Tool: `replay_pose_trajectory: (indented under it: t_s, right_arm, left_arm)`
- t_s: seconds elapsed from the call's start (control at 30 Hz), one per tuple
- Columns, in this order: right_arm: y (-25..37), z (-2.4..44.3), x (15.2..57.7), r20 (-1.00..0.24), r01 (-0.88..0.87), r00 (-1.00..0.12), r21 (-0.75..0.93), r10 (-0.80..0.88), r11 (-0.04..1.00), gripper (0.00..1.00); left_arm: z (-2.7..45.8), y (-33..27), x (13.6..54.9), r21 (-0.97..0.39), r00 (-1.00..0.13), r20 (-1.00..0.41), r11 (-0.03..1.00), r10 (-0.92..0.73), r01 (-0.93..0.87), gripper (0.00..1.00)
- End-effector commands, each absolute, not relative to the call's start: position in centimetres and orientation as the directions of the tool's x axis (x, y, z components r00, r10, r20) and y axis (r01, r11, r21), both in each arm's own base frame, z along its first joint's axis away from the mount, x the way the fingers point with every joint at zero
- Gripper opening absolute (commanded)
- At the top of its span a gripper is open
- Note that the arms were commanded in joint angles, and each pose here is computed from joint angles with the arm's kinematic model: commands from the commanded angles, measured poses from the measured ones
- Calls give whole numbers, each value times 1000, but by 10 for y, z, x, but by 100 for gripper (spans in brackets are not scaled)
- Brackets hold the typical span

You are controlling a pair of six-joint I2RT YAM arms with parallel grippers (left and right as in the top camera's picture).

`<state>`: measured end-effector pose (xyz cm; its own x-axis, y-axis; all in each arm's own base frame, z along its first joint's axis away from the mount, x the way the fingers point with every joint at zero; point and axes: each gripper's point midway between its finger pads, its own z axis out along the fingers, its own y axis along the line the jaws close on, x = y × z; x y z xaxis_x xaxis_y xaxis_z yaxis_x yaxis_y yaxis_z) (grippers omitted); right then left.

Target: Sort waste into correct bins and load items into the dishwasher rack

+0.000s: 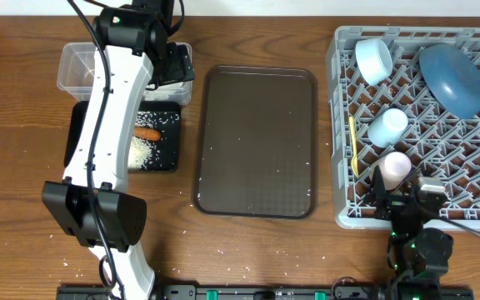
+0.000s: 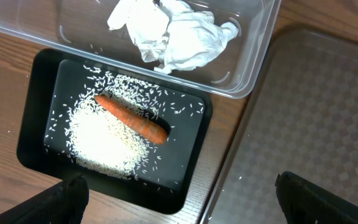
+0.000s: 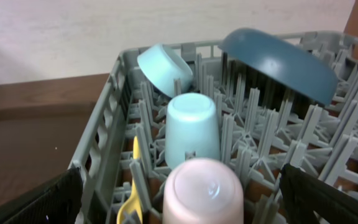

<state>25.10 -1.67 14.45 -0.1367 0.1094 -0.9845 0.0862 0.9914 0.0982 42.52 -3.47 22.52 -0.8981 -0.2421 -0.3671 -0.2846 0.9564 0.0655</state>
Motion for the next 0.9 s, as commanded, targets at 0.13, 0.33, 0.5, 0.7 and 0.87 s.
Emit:
replay_pose_trajectory:
  t_s: [0.13, 0.33, 0.5, 0.7, 0.87]
  right_arm:
    - [-12, 157, 246, -990, 58, -65, 118, 121, 991, 99]
    - [-11, 157, 246, -990, 57, -66, 118, 121, 991, 99]
    - [-11, 157, 246, -990, 57, -66, 117, 121, 991, 99]
    - [-11, 157, 246, -990, 57, -66, 118, 121, 991, 99]
    - [-11, 157, 246, -990, 57, -66, 118, 121, 991, 99]
  left_arm:
    - [223, -31, 425, 78, -898, -364, 952, -249, -295, 98]
    - [223, -31, 425, 79, -898, -364, 952, -248, -295, 98]
    - [223, -31, 425, 78, -898, -364, 952, -249, -295, 98]
    - [223, -31, 425, 79, -898, -364, 952, -248, -295, 98]
    - [223, -31, 425, 78, -898, -364, 952, -249, -295, 98]
